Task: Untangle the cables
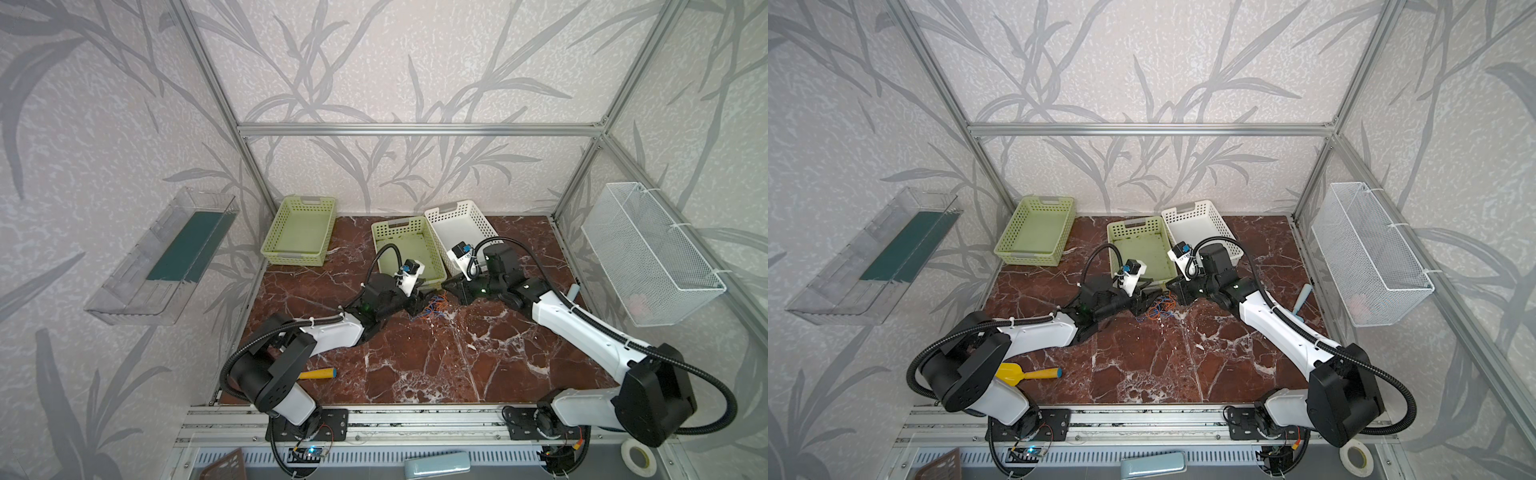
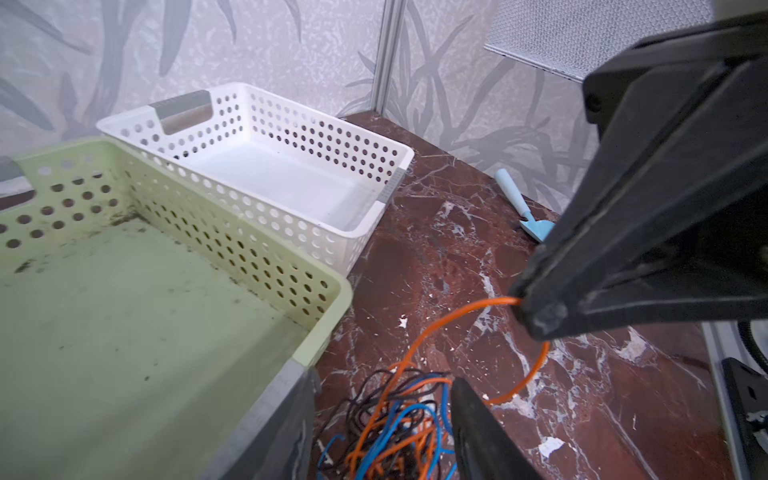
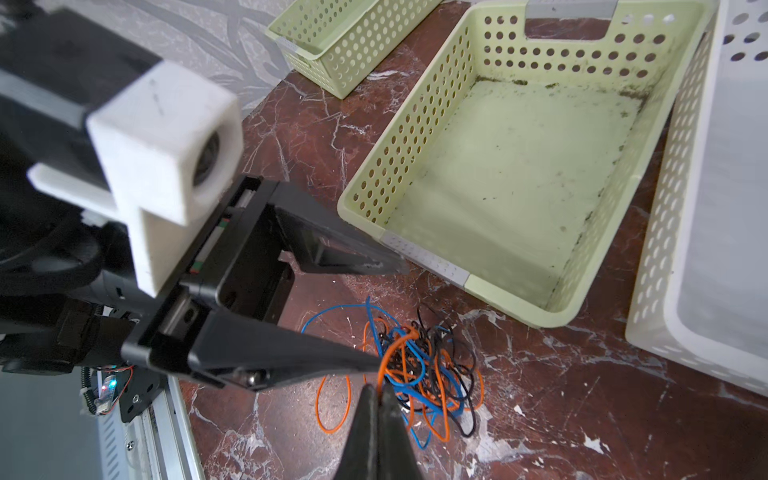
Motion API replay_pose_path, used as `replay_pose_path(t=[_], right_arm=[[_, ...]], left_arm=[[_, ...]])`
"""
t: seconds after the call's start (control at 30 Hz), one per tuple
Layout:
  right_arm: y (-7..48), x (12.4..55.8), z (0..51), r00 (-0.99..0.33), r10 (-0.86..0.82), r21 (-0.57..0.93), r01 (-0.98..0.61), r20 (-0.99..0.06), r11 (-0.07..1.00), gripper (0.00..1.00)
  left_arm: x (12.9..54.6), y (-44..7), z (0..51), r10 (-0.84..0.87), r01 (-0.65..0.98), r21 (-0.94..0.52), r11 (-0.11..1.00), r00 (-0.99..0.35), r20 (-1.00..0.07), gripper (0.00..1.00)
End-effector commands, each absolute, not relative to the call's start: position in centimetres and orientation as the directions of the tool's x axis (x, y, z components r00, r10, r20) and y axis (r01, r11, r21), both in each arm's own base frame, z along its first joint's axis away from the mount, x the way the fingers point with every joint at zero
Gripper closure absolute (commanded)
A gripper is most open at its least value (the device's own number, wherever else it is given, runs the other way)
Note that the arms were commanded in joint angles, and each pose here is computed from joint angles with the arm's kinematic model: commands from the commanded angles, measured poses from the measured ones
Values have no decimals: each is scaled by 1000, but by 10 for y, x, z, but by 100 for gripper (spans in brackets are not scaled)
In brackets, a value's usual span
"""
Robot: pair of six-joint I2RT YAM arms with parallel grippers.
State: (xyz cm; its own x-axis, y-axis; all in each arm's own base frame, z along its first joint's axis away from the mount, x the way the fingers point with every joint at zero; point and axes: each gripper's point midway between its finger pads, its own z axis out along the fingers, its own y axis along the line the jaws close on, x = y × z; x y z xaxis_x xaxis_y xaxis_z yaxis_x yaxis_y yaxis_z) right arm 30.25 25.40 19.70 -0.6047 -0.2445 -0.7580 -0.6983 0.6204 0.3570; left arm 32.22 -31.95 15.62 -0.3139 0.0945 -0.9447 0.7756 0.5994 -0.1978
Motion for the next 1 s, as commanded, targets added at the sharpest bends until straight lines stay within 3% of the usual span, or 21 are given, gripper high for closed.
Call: replay_pose_path(t=[0.0,0.13,0.2,0.27,0.3,0.47,0.6,0.8,0.97], right_arm=[[263,303,211,-575,-228,367,-730,-786,577,100],[269,300,206,-579,-247,377,-742,-777,555,100],[269,301,202,-585,-252,377,-738,-771,559,100],[267,302,200,-587,-257,368,-732,-768,573,100],[265,303,198,-590,-258,365,-728,-765,581,100],[266,301,195,-588,-272,361,-734,-762,575,100],[266,303,193,-588,-276,360,-736,-760,574,100],[269,302,190,-589,-288,366,-743,-755,560,100],[269,299,185,-599,-298,378,-743,-743,552,100]], left_arm=[[322,-332,146,96,783,-232,577,-347,-933,44],[338,-333,148,23,740,-261,620,-350,-937,46],[347,-329,150,-9,707,-262,657,-340,-940,55],[355,-325,152,-18,680,-247,690,-326,-945,72],[357,-323,154,-21,672,-242,700,-320,-947,74],[354,-328,161,-20,702,-233,673,-297,-955,74],[348,-335,159,-17,734,-246,633,-305,-952,62],[349,-346,166,-20,766,-240,596,-285,-958,60],[349,-354,176,-30,788,-244,565,-276,-961,80]])
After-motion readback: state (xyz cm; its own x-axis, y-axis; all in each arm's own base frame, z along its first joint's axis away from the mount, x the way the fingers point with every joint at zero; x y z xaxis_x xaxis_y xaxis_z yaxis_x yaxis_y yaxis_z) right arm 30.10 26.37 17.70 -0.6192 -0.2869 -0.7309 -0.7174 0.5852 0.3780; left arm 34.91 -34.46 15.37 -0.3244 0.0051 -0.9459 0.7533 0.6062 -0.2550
